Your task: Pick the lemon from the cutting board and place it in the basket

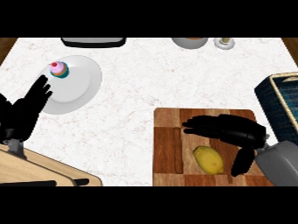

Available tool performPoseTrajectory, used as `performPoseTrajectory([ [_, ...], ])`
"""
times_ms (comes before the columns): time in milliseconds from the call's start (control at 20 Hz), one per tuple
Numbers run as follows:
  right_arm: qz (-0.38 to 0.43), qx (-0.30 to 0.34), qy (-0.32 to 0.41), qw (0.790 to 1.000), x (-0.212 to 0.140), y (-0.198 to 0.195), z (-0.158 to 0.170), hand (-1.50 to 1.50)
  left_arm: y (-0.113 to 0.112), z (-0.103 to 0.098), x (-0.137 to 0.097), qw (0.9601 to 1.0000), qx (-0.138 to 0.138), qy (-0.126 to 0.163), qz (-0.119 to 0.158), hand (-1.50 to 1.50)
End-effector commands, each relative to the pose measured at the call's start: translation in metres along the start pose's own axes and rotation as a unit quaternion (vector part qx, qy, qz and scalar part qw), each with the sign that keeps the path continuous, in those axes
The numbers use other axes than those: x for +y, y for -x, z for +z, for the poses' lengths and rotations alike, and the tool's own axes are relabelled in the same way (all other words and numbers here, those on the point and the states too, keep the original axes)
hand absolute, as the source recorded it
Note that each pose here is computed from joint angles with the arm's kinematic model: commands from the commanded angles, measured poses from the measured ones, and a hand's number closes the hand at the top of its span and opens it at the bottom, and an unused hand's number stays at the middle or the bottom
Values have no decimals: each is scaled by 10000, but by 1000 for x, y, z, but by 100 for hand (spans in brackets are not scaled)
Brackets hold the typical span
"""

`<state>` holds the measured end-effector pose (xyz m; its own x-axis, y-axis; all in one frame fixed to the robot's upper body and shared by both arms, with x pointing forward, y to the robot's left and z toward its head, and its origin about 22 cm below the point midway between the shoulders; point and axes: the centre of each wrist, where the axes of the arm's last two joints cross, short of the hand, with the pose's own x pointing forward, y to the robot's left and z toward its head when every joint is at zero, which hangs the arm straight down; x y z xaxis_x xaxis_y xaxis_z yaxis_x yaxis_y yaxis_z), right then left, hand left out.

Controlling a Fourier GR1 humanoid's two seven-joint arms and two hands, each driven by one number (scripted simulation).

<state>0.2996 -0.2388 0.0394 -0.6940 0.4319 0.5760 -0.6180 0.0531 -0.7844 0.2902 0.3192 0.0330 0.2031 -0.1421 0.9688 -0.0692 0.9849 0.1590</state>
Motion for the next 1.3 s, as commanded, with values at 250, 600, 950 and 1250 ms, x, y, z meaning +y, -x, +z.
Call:
performPoseTrajectory([
  [250, -320, -543, -302, 9976, -1, 21, -1, -150, -6, -4, -4, 9999, -109, 14, -95, 0],
  [600, 73, -268, -360, 9990, 30, 30, 6, -150, -10, 6, -15, 9999, -85, 55, -110, 0],
  [950, 294, -147, -337, 9989, 48, 8, -4, -150, 8, 0, -17, 9999, -106, 89, -70, 0],
  [1250, 871, -375, -600, 9937, 63, 21, -11, 150, 24, 3, -4, 10000, -63, 45, -39, 0],
])
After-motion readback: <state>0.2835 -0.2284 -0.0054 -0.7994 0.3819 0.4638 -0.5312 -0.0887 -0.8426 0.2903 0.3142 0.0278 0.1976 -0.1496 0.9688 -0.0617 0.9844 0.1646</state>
